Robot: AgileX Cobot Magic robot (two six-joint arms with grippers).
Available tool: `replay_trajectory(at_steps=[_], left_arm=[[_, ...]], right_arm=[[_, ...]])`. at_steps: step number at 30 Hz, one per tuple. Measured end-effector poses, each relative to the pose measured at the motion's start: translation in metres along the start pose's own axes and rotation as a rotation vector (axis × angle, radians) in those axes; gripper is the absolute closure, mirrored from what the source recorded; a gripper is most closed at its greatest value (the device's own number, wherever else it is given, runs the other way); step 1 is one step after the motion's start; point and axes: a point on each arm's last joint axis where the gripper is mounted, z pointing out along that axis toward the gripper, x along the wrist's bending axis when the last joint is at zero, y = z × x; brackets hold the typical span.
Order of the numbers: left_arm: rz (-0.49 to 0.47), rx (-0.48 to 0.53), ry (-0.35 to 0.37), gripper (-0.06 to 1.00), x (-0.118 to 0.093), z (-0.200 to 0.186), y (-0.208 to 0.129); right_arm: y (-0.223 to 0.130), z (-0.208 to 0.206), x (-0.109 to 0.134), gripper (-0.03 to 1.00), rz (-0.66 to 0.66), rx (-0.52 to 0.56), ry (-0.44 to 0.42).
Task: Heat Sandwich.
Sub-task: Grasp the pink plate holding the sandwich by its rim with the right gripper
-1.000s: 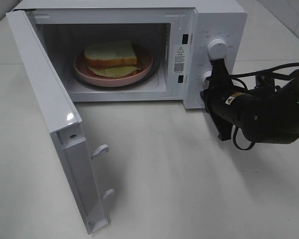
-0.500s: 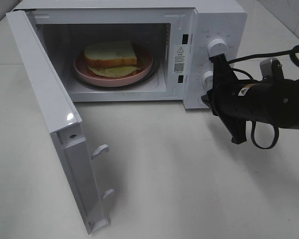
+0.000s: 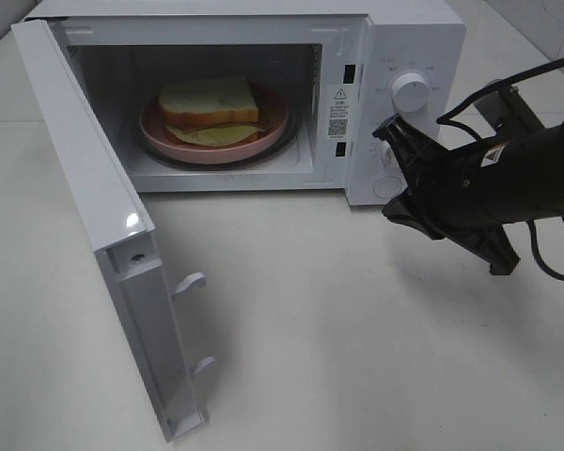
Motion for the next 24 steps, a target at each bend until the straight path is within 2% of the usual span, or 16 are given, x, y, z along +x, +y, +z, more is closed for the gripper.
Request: replay_trajectory(at_steps=[2,4,16,18,22,24], left_arm=[[0.000,0.000,0.000,-0.05,0.000,0.000,0.000],[0.000,0.000,0.000,-0.05,0.000,0.000,0.000],[0.000,0.000,0.000,-0.05,0.000,0.000,0.000],[0.000,0.000,0.000,-0.05,0.000,0.000,0.000],[0.000,0.000,0.000,-0.05,0.000,0.000,0.000],[0.000,0.000,0.000,-0.05,0.000,0.000,0.000]], right_arm=[[-0.002,-0.008,0.002,0.90,-0.090,0.041,-0.015],[-0.003,-0.010,0.003,0.90,-0.115,0.056,-0.021],[-0.006,-0.028,0.019,0.86,-0.479,0.324,-0.155],[-0.006,-0.030,0.020,0.86,-0.508,0.339,-0.166],[-0.002,-0.038,0.025,0.85,-0.675,0.404,-0.208],[-0.002,-0.040,0.025,0.85,-0.706,0.422,-0.219]])
